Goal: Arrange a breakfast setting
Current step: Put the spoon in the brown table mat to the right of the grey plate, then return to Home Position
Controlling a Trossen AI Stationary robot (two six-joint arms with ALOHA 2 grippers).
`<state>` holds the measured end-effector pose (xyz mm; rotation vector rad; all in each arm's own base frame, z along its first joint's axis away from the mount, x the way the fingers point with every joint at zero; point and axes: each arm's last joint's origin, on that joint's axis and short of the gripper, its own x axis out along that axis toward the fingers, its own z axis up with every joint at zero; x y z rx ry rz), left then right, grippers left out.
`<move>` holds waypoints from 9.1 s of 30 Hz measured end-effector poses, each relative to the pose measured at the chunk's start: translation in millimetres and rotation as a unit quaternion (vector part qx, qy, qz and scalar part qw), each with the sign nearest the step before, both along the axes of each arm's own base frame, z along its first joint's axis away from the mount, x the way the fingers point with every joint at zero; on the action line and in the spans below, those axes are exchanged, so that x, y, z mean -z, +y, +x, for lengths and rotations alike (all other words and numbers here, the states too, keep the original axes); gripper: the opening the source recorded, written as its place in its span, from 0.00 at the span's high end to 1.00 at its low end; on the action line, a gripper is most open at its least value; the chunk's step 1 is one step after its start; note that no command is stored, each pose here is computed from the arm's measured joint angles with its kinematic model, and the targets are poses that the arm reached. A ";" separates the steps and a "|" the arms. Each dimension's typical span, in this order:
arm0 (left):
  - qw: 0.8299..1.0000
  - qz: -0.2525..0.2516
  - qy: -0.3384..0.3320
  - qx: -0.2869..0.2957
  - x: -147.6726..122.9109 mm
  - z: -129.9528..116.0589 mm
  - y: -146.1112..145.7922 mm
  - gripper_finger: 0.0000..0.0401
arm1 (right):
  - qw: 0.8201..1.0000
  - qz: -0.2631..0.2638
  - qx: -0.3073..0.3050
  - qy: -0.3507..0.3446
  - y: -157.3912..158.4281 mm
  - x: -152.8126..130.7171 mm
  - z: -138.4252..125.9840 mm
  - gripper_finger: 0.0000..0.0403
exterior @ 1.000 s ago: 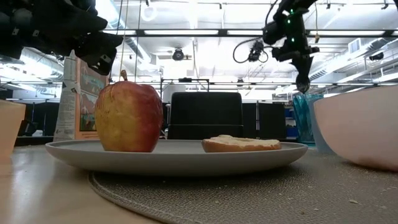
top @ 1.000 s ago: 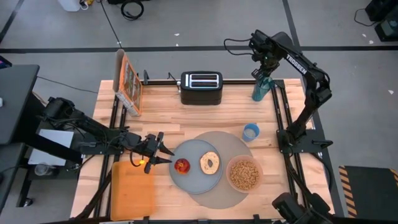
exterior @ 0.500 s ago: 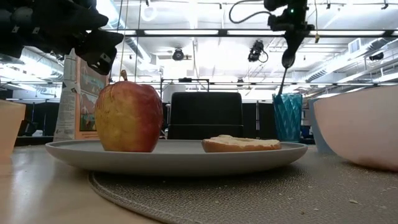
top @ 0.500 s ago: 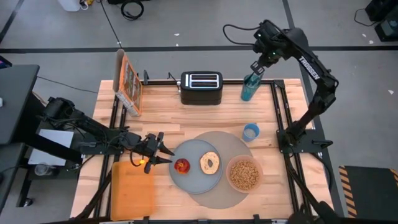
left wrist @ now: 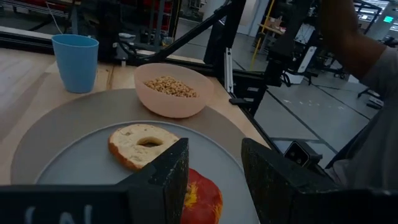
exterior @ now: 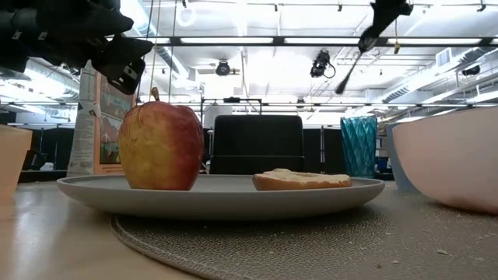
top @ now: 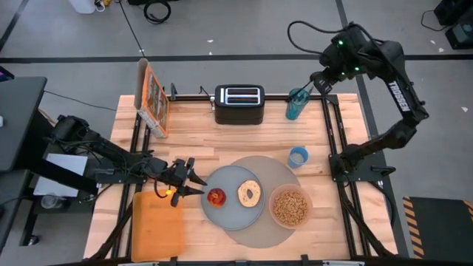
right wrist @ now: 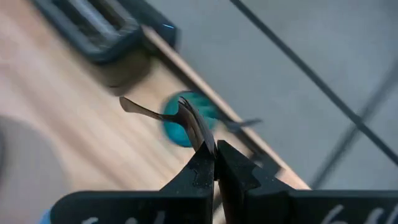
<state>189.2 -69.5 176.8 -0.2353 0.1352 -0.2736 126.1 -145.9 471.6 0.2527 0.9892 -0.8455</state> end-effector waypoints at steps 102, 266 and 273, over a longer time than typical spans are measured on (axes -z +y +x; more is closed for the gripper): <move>0.994 0.051 -0.047 -0.081 -16.7 -10.8 3.4 0.61 | 0.906 0.214 -0.353 -0.094 79.5 199.7 138.0 0.63; 0.993 0.014 -0.109 -0.044 0.8 -99.2 34.9 0.91 | 0.738 -0.257 -0.197 -0.592 124.1 268.7 -39.4 0.67; 0.993 0.014 -0.109 -0.044 0.8 -99.2 34.9 0.91 | 0.738 -0.257 -0.197 -0.592 124.0 268.7 -39.4 0.68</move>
